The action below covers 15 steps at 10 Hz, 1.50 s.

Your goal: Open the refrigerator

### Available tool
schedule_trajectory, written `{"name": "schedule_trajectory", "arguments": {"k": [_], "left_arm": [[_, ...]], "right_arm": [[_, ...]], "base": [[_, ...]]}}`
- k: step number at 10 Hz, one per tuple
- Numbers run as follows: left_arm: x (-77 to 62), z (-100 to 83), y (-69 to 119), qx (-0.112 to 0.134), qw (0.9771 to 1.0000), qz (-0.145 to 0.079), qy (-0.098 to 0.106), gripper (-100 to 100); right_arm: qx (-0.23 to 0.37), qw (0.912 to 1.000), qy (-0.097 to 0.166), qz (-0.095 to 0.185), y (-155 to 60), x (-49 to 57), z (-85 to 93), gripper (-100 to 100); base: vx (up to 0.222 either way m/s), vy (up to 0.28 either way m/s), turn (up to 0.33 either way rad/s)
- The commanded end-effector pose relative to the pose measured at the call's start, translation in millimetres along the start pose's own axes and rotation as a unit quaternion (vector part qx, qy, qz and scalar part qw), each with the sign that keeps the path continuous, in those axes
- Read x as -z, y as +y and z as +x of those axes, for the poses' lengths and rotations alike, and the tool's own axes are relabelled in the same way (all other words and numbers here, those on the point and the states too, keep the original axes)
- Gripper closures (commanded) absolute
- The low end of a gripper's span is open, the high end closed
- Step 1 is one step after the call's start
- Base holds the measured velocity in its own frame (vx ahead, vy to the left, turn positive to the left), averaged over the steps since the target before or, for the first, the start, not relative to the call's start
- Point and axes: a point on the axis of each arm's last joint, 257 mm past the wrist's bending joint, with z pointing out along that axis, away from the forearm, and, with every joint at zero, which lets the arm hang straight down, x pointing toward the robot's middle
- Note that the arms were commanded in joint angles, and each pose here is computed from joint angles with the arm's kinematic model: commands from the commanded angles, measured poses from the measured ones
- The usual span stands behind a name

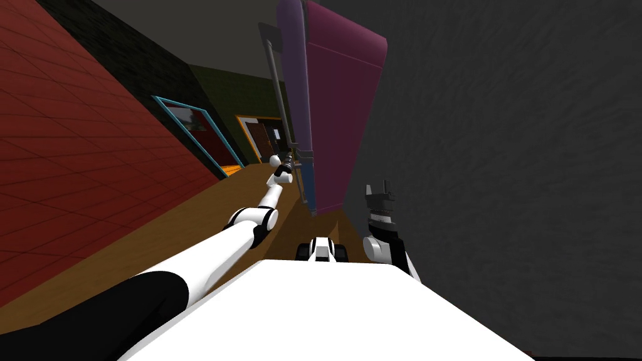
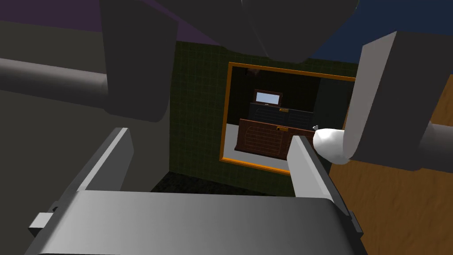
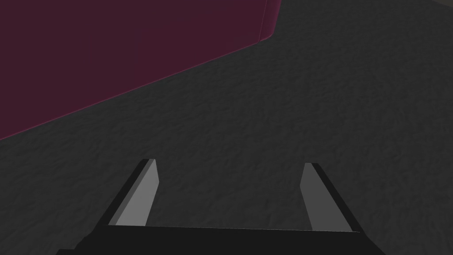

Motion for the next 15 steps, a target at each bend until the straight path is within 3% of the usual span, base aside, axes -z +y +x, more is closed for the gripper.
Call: {"name": "schedule_trajectory", "arguments": {"k": [1, 6, 8, 9, 12, 14, 15], "left_arm": [[-14.8, -5.3, -17.8, 0.006, 1.0, -0.001, -0.003, -100], [-40.5, -30.4, -57.4, 0.014, 0.9997, -0.003, -0.021, -100], [-39.0, -28.0, -53.8, 0.013, 0.9997, -0.002, -0.018, -100], [-38.9, -27.8, -53.7, 0.013, 0.9997, -0.002, -0.018, 100], [-40.6, 0.8, -55.7, 0.019, 0.9998, -0.001, 0.003, 100], [-40.6, 0.8, -55.7, 0.019, 0.9998, -0.001, 0.003, 100], [-41.0, 15.2, -56.8, 0.022, 0.9997, -0.001, 0.014, 100]], "right_arm": [[0.0, 1.0, 0.0, 0.0, 0.0, 0.0, 0.0, 0], [0.0, 1.0, 0.0, 0.0, 0.0, 0.0, 0.0, 0], [0.0, 1.0, 0.0, 0.0, 0.0, 0.0, 0.0, 0], [0.0, 1.0, 0.0, 0.0, 0.0, 0.0, 0.0, 0], [0.0, 1.0, 0.0, 0.0, 0.0, 0.0, -0.1, 0], [0.0, 1.0, 0.0, 0.0, 0.0, 0.0, -0.2, 0], [0.0, 1.0, 0.0, 0.0, 0.0, 0.0, -0.1, 0]], "base": [[0.034, -0.036, 0.015], [0.041, -0.042, 0.035], [0.01, -0.011, 0.007], [0.0, 0.0, 0.0], [0.026, 0.259, -0.095], [0.007, 0.294, -0.026], [-0.02, 0.3, -0.113]]}}
